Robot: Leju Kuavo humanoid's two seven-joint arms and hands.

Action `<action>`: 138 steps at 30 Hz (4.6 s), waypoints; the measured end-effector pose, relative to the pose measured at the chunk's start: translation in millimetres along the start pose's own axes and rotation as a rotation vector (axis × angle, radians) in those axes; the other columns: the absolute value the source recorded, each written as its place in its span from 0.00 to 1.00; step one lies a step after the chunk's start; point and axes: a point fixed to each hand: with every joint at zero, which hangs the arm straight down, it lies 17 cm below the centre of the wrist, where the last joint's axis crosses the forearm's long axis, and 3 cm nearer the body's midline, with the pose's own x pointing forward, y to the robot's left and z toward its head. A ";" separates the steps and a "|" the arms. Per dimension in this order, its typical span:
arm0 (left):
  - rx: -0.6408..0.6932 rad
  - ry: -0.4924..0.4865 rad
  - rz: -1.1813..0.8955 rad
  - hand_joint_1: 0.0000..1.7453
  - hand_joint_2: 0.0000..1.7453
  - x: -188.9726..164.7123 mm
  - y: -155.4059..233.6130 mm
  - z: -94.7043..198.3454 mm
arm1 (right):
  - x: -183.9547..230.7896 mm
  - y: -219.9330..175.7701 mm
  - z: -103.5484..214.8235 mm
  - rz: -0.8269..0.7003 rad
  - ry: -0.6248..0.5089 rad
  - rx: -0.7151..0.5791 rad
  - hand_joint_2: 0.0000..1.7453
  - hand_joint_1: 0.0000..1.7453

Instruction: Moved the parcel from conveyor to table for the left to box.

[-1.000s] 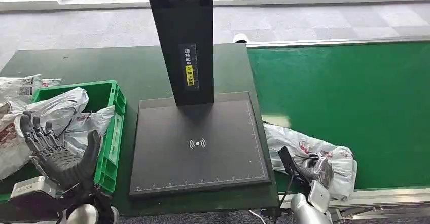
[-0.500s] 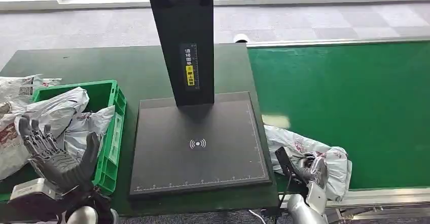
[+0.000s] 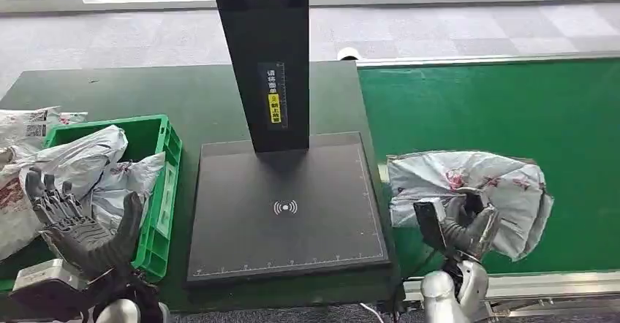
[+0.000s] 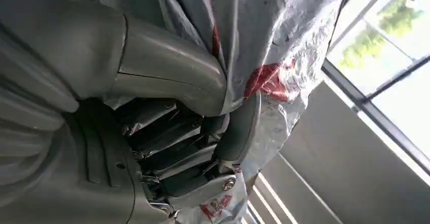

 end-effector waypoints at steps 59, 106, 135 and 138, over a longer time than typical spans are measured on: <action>-0.126 -0.030 0.119 0.00 1.00 11.5 -65.4 -6.8 | 213.6 76.3 61.4 -0.324 -0.429 0.231 1.00 1.00; -0.162 -0.023 0.138 0.00 1.00 10.9 -85.0 -3.0 | 192.8 149.2 95.7 -0.317 -0.358 0.437 1.00 0.00; -0.651 0.066 0.196 0.00 1.00 -4.5 -226.0 103.1 | 245.0 -141.2 -1.1 -0.731 -0.520 -0.358 1.00 0.00; -0.697 0.102 0.167 0.00 1.00 -19.1 -233.6 119.6 | 245.7 -145.0 -1.2 -0.739 -0.522 -0.366 1.00 0.00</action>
